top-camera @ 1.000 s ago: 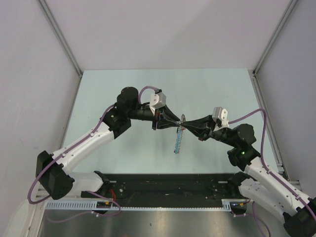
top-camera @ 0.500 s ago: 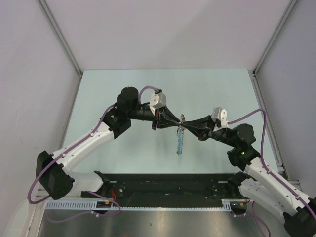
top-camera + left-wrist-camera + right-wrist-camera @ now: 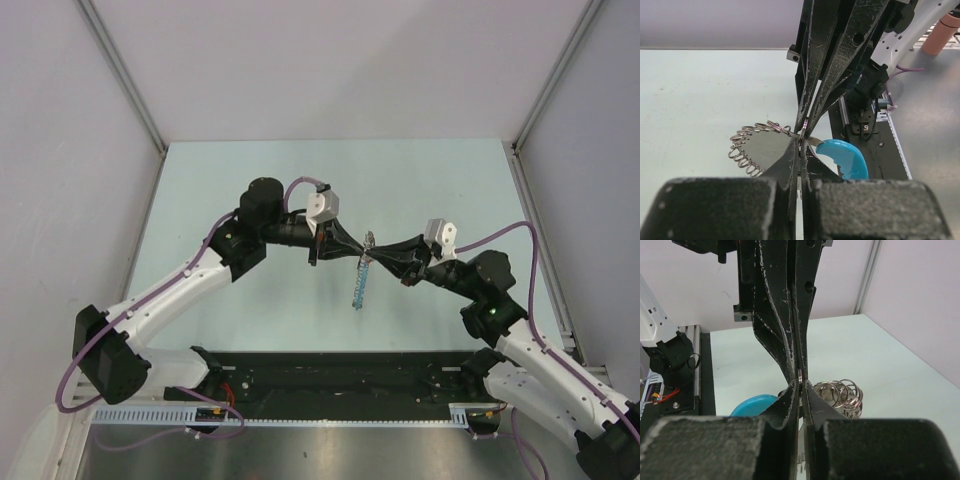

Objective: Remove the keys from the keyring

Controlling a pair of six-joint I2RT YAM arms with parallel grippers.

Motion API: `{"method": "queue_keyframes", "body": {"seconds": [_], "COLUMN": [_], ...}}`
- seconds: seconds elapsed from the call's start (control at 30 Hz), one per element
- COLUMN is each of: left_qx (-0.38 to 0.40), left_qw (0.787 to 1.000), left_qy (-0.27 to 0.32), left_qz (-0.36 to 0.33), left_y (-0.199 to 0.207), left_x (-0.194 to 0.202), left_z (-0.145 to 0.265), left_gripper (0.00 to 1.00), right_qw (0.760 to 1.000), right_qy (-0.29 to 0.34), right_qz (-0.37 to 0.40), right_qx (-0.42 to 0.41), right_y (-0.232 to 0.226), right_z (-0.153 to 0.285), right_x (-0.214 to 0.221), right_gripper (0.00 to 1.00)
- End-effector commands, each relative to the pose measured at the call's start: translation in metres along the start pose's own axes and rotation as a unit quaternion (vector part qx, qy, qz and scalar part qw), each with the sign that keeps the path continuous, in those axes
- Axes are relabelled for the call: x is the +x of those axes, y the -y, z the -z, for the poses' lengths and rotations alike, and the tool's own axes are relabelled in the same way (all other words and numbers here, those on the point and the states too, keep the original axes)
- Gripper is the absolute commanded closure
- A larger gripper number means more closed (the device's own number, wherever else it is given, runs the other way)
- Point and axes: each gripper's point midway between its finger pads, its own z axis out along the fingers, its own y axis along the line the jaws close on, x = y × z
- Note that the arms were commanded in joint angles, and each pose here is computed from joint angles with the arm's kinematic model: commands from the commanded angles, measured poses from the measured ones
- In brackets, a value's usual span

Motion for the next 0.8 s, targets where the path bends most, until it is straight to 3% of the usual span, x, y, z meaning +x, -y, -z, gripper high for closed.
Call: {"method": "queue_keyframes", "body": {"seconds": [0.0,0.3,0.57,0.77], "left_qx": [-0.012,-0.009,-0.015,-0.019], "left_qw": [0.999,0.999,0.999,0.998], "left_qy": [0.012,-0.001,-0.027,-0.036], "left_qz": [-0.043,-0.043,-0.038,-0.040], "left_y": [-0.001,-0.003,-0.007,-0.008], "left_x": [-0.019,-0.013,-0.001,0.004], "left_z": [0.005,0.004,0.004,0.005], "left_gripper": [1.00,1.00,1.00,1.00], "right_qw": [0.999,0.998,0.996,0.991], "right_qy": [-0.015,-0.048,-0.067,-0.123], "right_qz": [0.030,0.048,0.060,0.032], "right_qx": [0.014,0.003,-0.005,-0.028], "right_y": [0.005,0.005,0.005,0.001], "right_z": [0.004,0.005,0.004,0.002], "right_x": [0.001,0.007,0.000,0.008], "right_gripper": [0.91,0.84,0.70,0.65]}}
